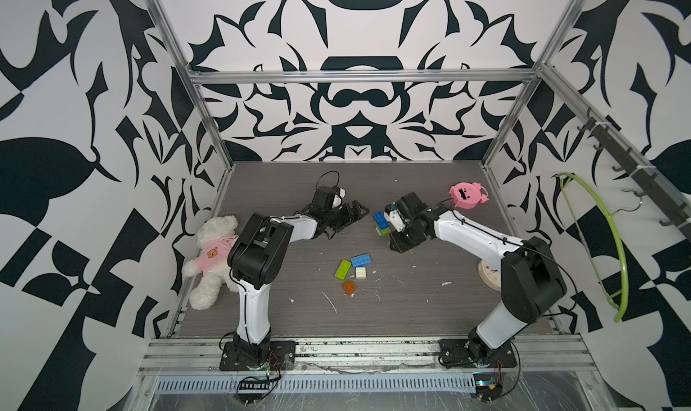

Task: Assemble a heart with lego
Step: Pick up the lego brick from the center of the board, then assemble the lego brick with the lego brick.

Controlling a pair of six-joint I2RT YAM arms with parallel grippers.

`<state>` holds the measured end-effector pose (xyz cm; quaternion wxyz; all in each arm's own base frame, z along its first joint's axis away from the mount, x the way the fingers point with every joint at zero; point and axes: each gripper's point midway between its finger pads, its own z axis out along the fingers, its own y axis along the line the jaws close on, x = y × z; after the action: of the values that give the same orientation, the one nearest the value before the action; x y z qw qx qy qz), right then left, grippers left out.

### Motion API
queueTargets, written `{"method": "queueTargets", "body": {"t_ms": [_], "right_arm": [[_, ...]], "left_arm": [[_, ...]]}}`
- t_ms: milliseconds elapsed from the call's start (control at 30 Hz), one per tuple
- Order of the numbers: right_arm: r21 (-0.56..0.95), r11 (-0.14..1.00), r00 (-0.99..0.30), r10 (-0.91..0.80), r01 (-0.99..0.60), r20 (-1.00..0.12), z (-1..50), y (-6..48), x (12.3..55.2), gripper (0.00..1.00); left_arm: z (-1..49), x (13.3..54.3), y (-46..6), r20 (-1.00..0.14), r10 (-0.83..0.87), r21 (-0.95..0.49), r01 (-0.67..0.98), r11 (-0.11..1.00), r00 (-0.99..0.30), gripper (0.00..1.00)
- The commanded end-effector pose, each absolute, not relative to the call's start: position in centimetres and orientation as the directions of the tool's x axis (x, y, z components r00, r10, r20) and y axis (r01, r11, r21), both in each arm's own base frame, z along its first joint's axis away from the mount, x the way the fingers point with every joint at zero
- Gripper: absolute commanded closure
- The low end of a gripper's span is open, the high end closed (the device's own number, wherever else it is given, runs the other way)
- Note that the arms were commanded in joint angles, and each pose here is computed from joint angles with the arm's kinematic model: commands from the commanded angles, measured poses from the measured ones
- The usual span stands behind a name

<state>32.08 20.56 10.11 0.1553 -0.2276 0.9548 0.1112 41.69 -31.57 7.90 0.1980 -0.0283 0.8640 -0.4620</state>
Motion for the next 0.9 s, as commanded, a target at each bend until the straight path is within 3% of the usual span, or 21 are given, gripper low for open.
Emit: {"method": "queueTargets", "body": {"t_ms": [0,233,467,667,867], "right_arm": [[0.119,0.862,-0.831,-0.427,-0.494,-0.355,11.6,21.2,33.8,0.83],[0.122,0.859,-0.836,-0.436,-0.497,-0.333,11.2,22.1,36.0,0.85],[0.097,0.871,-0.848,-0.435,-0.481,-0.305,10.4,21.3,36.3,0.85],[0.106,0.875,-0.857,-0.427,-0.472,-0.288,10.1,21.1,36.6,0.85],[0.12,0.874,-0.862,-0.426,-0.47,-0.273,9.4,21.5,37.1,0.85]], "left_arm": [[7.3,41.6,-32.7,-0.293,-0.182,-0.814,0.145,0.563,-0.939,0.06],[6.7,41.4,-35.6,-0.277,-0.107,-0.843,0.188,0.504,-0.955,0.23],[6.7,42.2,-36.1,-0.298,-0.096,-0.833,0.21,0.512,-0.95,0.26],[6.6,42.2,-36.7,-0.293,-0.079,-0.841,0.218,0.495,-0.953,0.45],[6.5,42.1,-36.8,-0.298,-0.077,-0.839,0.222,0.496,-0.952,0.46]]}}
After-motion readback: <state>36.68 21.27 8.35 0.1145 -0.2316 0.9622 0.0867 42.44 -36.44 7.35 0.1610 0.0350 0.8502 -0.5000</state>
